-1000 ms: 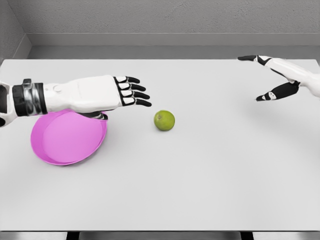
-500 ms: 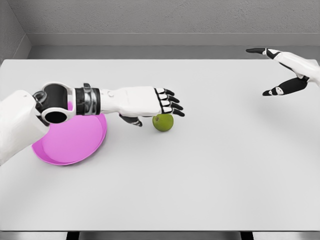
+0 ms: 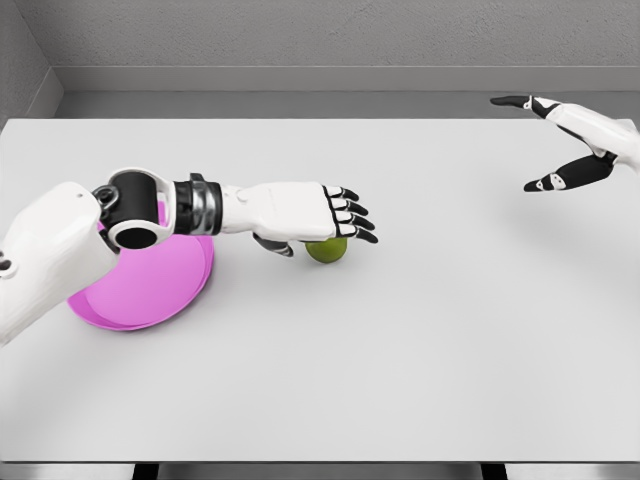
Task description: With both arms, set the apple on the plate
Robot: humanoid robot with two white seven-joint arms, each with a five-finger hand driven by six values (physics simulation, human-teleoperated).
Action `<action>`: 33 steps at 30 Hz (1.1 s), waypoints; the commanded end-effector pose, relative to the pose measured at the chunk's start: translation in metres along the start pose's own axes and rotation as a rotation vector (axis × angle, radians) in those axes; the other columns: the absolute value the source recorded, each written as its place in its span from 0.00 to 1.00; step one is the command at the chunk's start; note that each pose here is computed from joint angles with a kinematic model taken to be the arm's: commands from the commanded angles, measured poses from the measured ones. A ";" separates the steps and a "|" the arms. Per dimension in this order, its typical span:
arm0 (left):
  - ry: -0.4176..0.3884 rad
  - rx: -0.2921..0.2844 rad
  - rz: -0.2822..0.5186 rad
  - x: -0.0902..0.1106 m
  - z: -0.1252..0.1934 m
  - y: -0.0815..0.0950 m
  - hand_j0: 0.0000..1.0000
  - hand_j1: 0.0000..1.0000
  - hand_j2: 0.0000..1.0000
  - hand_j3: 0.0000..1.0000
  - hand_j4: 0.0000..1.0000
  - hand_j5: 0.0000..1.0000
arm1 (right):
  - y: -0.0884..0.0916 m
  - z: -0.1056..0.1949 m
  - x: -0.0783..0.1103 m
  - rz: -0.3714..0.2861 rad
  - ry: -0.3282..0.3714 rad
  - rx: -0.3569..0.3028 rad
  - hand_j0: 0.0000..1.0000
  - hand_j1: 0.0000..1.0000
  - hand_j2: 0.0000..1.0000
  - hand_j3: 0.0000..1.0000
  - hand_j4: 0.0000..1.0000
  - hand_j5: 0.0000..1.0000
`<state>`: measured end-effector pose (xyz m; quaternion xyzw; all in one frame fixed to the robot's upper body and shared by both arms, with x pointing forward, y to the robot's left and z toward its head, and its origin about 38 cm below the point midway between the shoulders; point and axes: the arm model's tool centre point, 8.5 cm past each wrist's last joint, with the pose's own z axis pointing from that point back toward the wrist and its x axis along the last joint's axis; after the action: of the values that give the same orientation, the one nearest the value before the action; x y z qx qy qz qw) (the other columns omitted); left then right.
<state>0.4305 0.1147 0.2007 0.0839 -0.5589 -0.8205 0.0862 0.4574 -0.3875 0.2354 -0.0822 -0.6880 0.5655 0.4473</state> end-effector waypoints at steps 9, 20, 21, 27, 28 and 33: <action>0.012 -0.038 0.019 -0.008 -0.015 -0.011 1.00 1.00 1.00 1.00 1.00 1.00 | -0.001 -0.001 0.001 -0.005 -0.004 -0.006 1.00 1.00 1.00 1.00 1.00 1.00; 0.015 -0.059 0.029 -0.009 -0.016 -0.018 1.00 1.00 1.00 1.00 1.00 1.00 | -0.001 -0.002 0.002 -0.005 -0.008 -0.005 1.00 1.00 1.00 1.00 1.00 1.00; 0.021 -0.062 0.033 -0.012 -0.016 -0.019 1.00 1.00 1.00 1.00 1.00 1.00 | -0.001 -0.002 0.002 -0.004 -0.008 -0.006 1.00 1.00 1.00 1.00 1.00 1.00; 0.036 -0.075 0.039 -0.018 -0.024 -0.021 1.00 1.00 1.00 1.00 1.00 1.00 | -0.001 -0.003 0.003 -0.004 -0.011 -0.006 1.00 1.00 1.00 1.00 1.00 1.00; 0.037 -0.083 0.027 -0.017 -0.027 -0.022 1.00 1.00 1.00 1.00 1.00 1.00 | -0.001 -0.003 0.003 -0.004 -0.011 -0.006 1.00 1.00 1.00 1.00 1.00 1.00; 0.042 -0.087 0.038 -0.020 -0.031 -0.024 1.00 1.00 1.00 1.00 1.00 1.00 | 0.000 -0.003 0.003 -0.004 -0.012 -0.005 1.00 1.00 1.00 1.00 1.00 1.00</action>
<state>0.4538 0.1009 0.1698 0.0875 -0.5224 -0.8409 0.1114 0.4580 -0.3835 0.2371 -0.0800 -0.6905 0.5665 0.4425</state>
